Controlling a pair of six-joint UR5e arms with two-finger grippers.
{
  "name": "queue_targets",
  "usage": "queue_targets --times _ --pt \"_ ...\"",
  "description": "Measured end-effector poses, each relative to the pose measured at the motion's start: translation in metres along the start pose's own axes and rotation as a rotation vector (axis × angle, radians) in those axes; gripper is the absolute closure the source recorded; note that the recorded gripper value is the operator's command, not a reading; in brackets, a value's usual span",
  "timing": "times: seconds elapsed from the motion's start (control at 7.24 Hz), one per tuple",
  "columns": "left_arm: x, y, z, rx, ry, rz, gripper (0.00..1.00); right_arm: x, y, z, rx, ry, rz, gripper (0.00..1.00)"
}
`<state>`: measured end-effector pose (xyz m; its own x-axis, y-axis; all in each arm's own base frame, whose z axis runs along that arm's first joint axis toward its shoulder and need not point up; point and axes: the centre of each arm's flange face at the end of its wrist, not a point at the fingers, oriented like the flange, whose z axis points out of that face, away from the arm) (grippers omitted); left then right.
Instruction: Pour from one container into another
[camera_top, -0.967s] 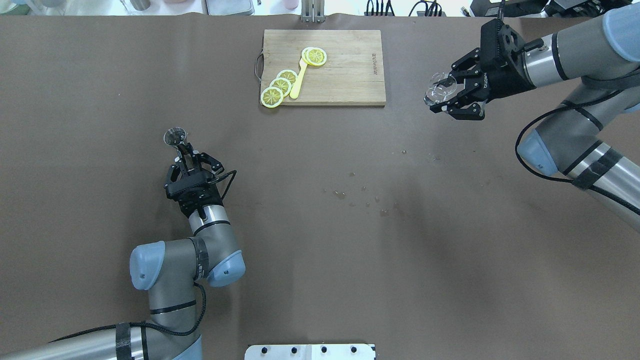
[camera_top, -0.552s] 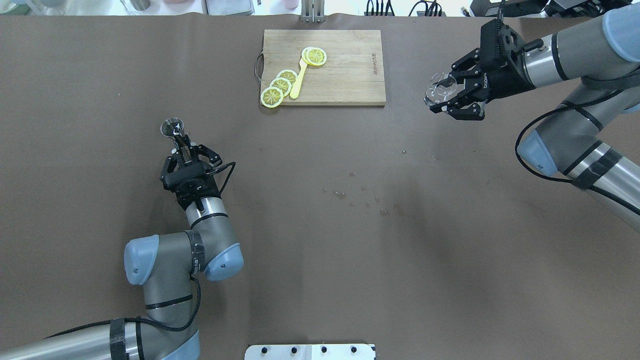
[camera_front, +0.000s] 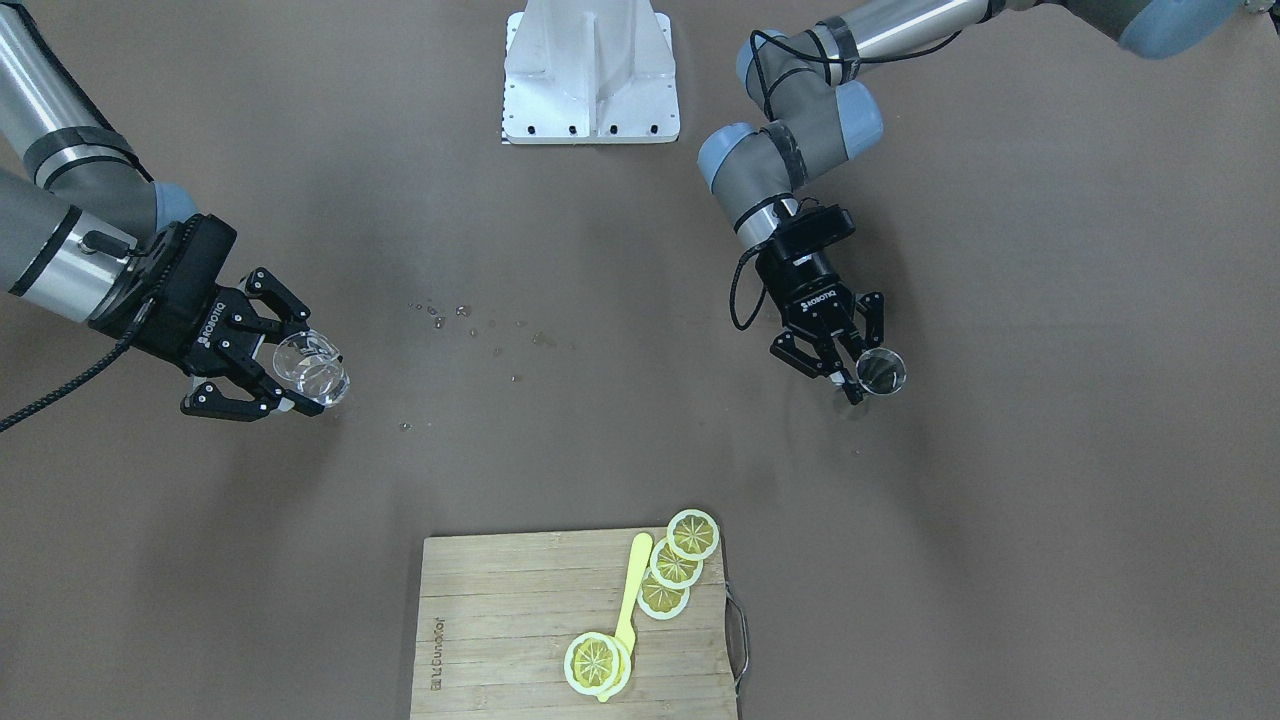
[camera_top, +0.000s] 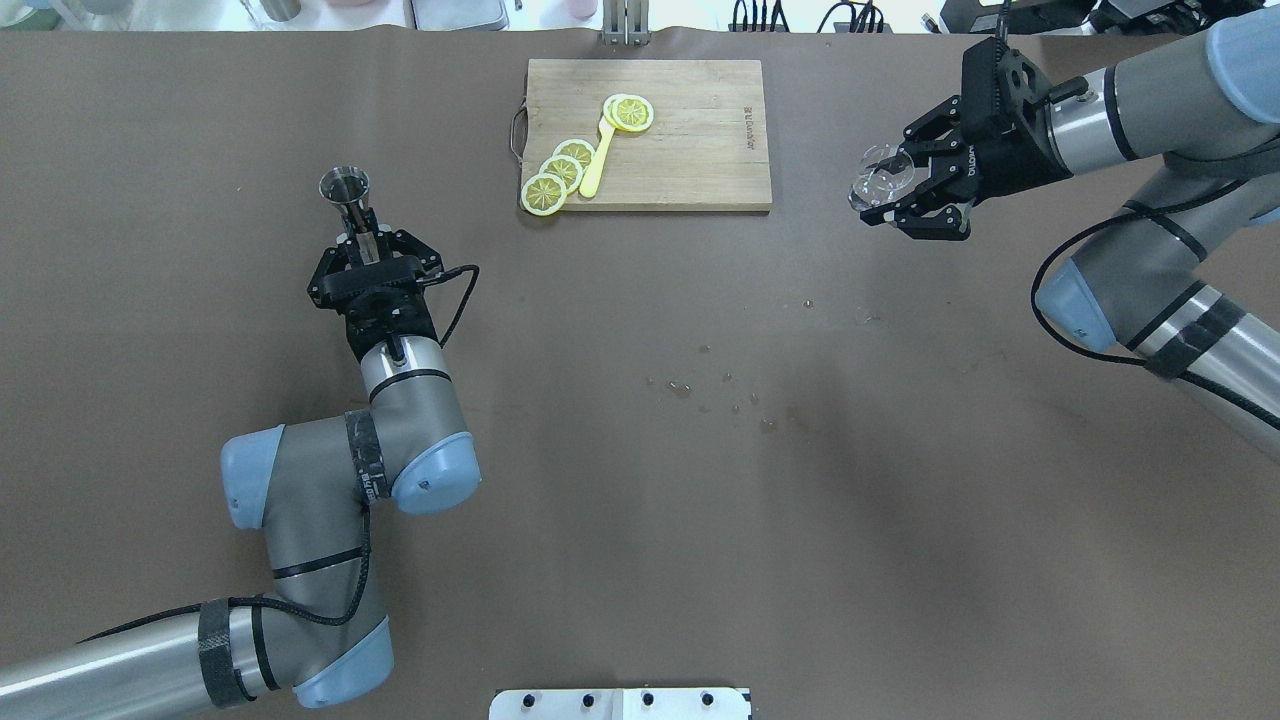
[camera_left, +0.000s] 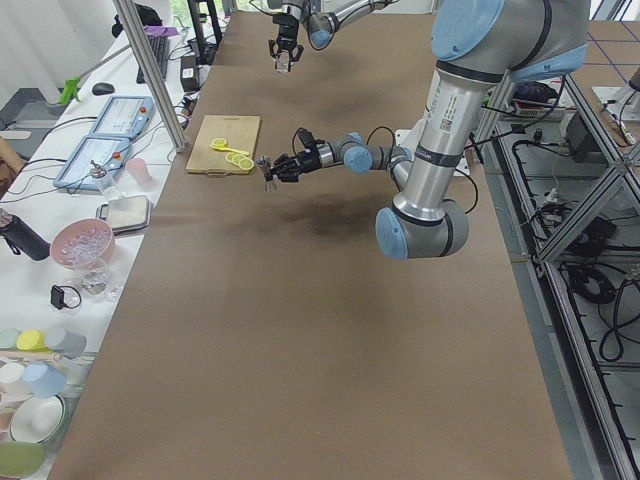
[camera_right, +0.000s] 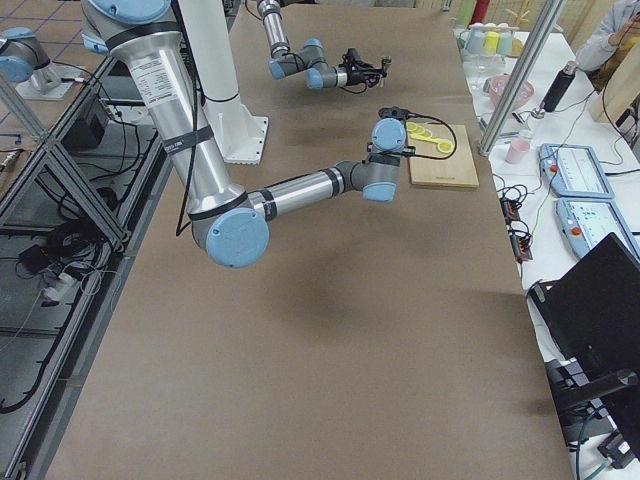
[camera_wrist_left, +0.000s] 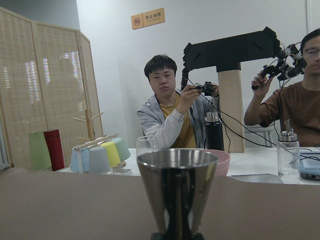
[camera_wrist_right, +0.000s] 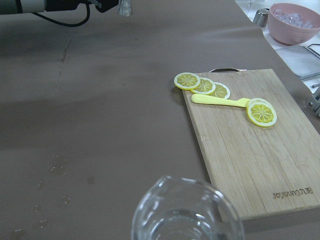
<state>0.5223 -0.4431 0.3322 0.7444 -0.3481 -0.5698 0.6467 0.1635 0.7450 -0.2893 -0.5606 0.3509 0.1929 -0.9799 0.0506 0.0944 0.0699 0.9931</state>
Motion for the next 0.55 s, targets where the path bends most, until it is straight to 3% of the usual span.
queue_targets --times 0.14,0.55 --pt "0.010 -0.015 -0.011 -0.012 0.062 0.014 1.00 0.000 0.000 0.000 0.000 0.001 0.000 1.00" --pt "0.051 -0.036 -0.050 -0.192 0.318 0.107 1.00 0.000 0.002 0.000 -0.003 0.003 0.002 1.00"
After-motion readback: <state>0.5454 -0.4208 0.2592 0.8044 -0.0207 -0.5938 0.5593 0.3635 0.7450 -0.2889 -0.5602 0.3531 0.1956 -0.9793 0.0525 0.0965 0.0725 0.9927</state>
